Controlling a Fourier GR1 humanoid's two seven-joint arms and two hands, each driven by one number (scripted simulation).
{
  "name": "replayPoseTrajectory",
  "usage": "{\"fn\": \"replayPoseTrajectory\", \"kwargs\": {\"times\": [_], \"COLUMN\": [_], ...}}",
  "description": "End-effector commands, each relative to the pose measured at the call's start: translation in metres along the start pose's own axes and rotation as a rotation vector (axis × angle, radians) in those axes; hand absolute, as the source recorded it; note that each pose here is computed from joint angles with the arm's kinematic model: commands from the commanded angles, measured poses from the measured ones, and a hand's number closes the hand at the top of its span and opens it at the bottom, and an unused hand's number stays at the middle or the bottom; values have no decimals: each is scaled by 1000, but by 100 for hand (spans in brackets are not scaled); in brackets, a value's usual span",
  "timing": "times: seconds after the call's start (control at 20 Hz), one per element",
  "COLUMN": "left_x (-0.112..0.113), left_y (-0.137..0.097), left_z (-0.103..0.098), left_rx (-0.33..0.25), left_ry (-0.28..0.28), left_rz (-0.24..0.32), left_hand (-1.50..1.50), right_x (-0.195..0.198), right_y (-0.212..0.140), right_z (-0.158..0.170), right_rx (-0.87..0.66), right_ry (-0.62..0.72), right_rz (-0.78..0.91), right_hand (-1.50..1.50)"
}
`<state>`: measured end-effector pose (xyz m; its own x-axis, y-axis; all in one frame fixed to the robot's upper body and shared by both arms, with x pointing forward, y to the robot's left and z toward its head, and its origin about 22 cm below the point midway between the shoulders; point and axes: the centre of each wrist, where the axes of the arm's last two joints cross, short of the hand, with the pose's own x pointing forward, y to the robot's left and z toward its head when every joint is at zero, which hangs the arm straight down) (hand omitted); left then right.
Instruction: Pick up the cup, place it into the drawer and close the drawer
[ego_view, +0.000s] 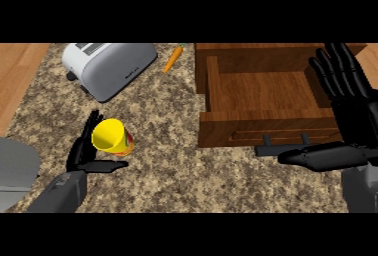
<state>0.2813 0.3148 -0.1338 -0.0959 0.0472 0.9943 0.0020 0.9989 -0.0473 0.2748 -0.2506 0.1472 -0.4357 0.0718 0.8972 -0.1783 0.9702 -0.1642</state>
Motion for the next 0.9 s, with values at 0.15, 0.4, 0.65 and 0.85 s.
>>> {"fn": "replayPoseTrajectory", "kwargs": {"times": [0.15,0.4,0.65,0.85], "left_x": [0,6,9,20], "left_y": [-9,-28,-44,-28], "left_z": [-6,-22,-31,-40], "left_rx": [-95,-94,47,140], "left_ry": [-42,-220,-317,-374], "left_rz": [153,81,-124,2], "left_hand": [-150,150,150,150], "right_x": [5,-4,-6,-3], "right_y": [-3,-13,-10,-20], "right_z": [-11,-3,-10,0], "right_rx": [1,3,2,3], "right_ry": [15,15,12,-2], "right_rz": [0,34,22,0], "right_hand": [-150,-150,-150,-150]}}
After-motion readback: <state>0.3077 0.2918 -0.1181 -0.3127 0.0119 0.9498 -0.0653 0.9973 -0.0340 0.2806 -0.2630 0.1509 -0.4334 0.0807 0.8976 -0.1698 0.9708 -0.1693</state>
